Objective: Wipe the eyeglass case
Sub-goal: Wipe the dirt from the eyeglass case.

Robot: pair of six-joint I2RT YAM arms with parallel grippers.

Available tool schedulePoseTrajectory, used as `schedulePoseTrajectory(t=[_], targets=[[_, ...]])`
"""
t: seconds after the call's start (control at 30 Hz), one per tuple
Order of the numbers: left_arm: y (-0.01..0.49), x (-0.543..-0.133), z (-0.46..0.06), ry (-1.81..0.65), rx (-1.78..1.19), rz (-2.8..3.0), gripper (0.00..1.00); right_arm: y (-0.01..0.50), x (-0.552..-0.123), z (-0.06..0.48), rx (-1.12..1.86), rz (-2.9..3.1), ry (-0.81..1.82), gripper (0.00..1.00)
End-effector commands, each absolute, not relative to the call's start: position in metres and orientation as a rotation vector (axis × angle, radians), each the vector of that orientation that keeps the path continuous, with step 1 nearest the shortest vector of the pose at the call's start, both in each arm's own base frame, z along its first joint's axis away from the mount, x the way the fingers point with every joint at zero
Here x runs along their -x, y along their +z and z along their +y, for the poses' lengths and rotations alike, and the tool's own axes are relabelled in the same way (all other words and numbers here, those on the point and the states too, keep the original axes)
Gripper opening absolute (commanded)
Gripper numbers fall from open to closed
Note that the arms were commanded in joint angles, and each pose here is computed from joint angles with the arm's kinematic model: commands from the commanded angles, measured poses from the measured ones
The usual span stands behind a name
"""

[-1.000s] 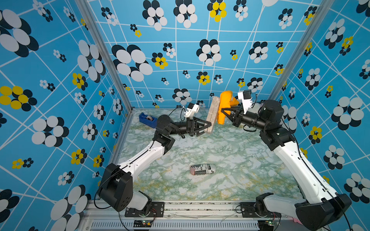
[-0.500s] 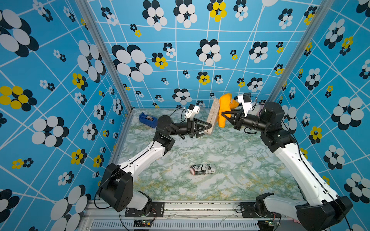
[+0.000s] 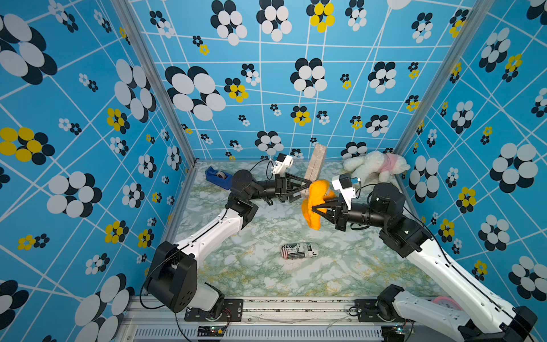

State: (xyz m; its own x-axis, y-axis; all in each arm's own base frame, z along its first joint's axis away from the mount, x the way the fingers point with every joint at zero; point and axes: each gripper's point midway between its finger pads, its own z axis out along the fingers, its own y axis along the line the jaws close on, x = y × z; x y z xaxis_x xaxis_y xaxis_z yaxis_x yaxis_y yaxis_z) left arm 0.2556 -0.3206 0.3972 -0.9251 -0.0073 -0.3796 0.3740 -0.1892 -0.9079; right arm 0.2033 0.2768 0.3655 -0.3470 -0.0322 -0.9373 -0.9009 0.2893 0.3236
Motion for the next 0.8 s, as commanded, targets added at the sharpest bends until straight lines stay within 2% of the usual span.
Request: schedulePoseTrajectory(t=[0.0, 0.2, 0.4, 0.77], targets=[[0.412, -0.251, -0.325, -2.194, -0.500, 1.750, 0.00, 0.371, -0.206, 0.282, 0.853, 1.608, 1.187, 0.00], [0.409, -0.250, -0.325, -2.198, -0.501, 1.769, 0.00, 0.382, -0.231, 0.276, 0.844, 1.636, 1.042, 0.00], [0.410, -0.247, -0.321, -2.190, -0.514, 1.760, 0.00, 0.397, -0.271, 0.233, 0.664, 1.662, 0.960, 0.00], [0.401, -0.243, -0.319, -2.188, -0.546, 1.780, 0.00, 0.411, -0.279, 0.222, 0.634, 1.656, 0.961, 0.00]])
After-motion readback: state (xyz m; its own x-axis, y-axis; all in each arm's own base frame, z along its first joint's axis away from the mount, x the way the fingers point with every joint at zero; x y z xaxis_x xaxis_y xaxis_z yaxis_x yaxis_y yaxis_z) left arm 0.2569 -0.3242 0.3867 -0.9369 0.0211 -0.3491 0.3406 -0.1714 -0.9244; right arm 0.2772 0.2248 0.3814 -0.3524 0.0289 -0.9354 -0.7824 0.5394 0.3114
